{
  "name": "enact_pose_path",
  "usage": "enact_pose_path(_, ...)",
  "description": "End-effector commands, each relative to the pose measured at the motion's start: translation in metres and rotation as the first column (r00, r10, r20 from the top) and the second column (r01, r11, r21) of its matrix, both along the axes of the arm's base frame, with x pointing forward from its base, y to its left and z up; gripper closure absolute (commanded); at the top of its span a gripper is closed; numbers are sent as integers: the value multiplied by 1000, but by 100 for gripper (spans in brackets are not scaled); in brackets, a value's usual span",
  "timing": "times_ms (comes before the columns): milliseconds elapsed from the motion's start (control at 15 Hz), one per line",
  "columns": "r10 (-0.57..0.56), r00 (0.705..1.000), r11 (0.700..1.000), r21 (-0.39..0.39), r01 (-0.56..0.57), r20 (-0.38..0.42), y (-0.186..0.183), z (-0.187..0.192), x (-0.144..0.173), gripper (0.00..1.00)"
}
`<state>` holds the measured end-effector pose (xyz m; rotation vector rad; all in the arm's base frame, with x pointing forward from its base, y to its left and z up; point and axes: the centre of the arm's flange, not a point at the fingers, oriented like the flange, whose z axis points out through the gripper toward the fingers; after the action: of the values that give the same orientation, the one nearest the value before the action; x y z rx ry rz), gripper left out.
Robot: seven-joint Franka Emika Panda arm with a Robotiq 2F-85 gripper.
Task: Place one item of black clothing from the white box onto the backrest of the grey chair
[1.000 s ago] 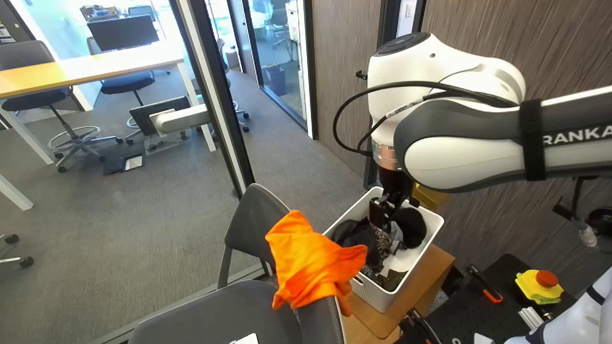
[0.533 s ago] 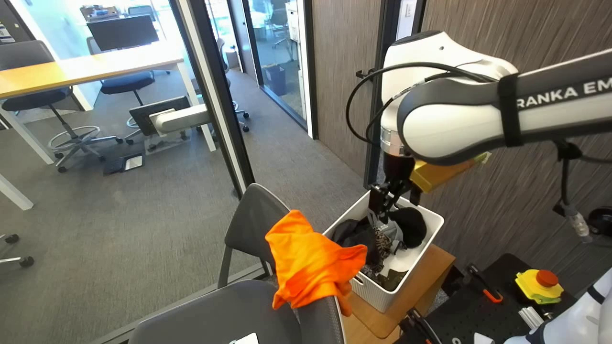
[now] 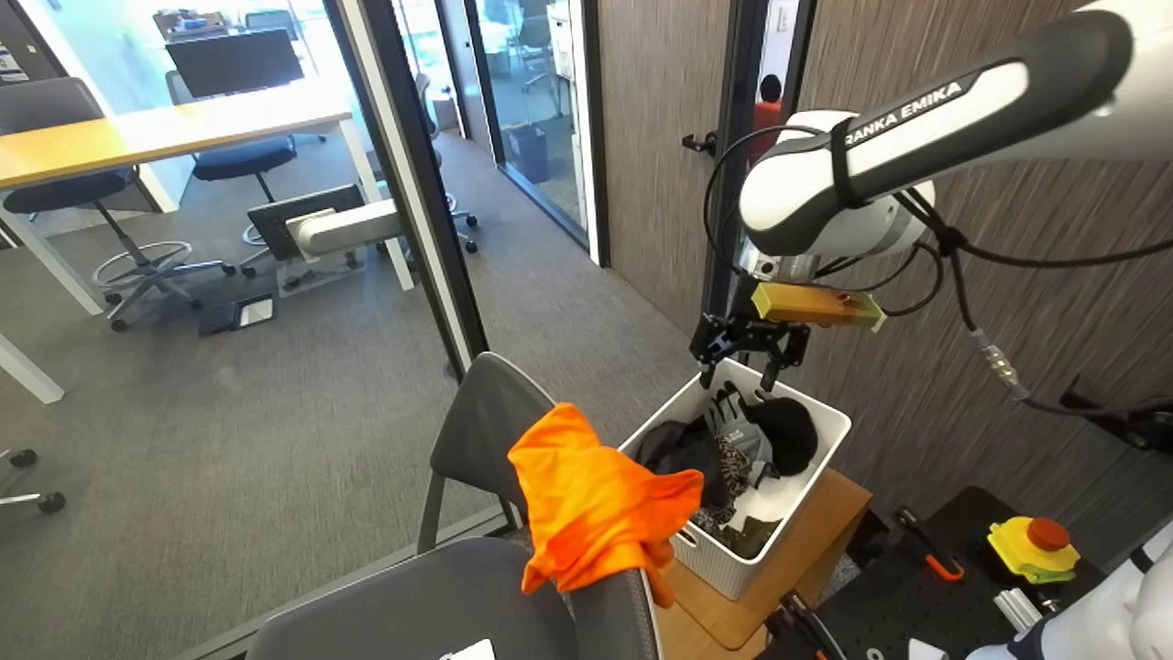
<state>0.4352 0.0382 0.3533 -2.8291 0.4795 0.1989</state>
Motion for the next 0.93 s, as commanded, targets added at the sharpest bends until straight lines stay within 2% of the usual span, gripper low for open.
enact_pose_path(0,-114,993,986,119,115,-13,-16,-39,55,0)
enact_pose_path(200,-179,983,965,191,181,-25,-29,-75,82,0)
enact_pose_path(467,-233,969,946,213,245,-81,-47,-134,113,0)
enact_pose_path(867,-239,962,929,258,266,-133,-57,-214,152,0)
